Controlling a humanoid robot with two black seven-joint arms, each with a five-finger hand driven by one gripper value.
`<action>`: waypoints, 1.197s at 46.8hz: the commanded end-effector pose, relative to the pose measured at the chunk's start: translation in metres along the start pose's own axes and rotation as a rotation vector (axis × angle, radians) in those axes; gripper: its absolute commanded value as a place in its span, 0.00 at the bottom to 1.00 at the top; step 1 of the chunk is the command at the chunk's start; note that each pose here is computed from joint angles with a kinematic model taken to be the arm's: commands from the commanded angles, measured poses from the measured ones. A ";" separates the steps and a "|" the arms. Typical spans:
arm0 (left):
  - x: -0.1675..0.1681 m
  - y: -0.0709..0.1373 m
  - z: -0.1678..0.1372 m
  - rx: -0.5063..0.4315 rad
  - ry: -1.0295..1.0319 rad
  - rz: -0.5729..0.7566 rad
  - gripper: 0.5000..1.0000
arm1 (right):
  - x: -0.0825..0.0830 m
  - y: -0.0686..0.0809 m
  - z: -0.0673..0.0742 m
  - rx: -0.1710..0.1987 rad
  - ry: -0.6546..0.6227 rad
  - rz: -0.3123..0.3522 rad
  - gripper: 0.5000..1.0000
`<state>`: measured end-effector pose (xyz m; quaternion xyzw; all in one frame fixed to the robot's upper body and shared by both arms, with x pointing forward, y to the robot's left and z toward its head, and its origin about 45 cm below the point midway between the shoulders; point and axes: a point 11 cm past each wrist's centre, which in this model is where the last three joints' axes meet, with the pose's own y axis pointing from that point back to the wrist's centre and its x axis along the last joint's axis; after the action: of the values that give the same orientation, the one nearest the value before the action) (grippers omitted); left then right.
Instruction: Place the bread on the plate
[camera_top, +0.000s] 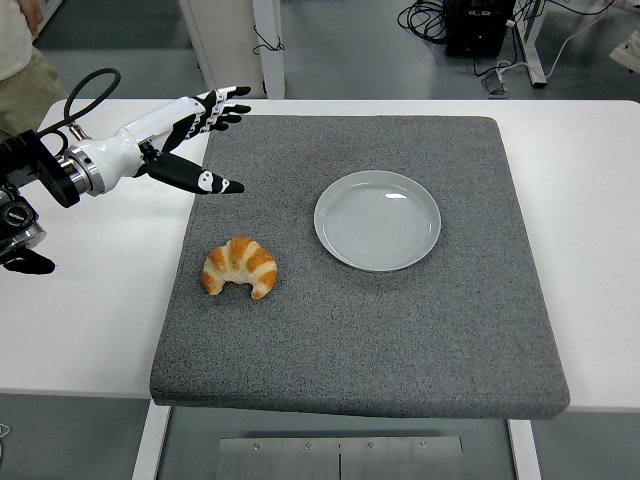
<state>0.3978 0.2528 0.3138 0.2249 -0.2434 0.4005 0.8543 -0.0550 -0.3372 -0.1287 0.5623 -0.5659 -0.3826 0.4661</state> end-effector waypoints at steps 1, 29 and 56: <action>0.003 0.005 -0.001 0.004 -0.027 0.001 0.94 | 0.000 0.000 0.000 0.000 0.000 0.000 1.00; -0.005 0.037 -0.028 0.070 -0.287 -0.095 0.94 | 0.000 0.000 0.000 0.000 0.000 0.000 1.00; -0.053 0.028 -0.043 0.041 -0.279 -0.181 0.91 | 0.000 0.000 0.000 0.000 0.000 0.000 1.00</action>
<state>0.3582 0.2679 0.2600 0.3189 -0.3362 0.2950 0.8356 -0.0549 -0.3372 -0.1287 0.5623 -0.5659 -0.3825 0.4661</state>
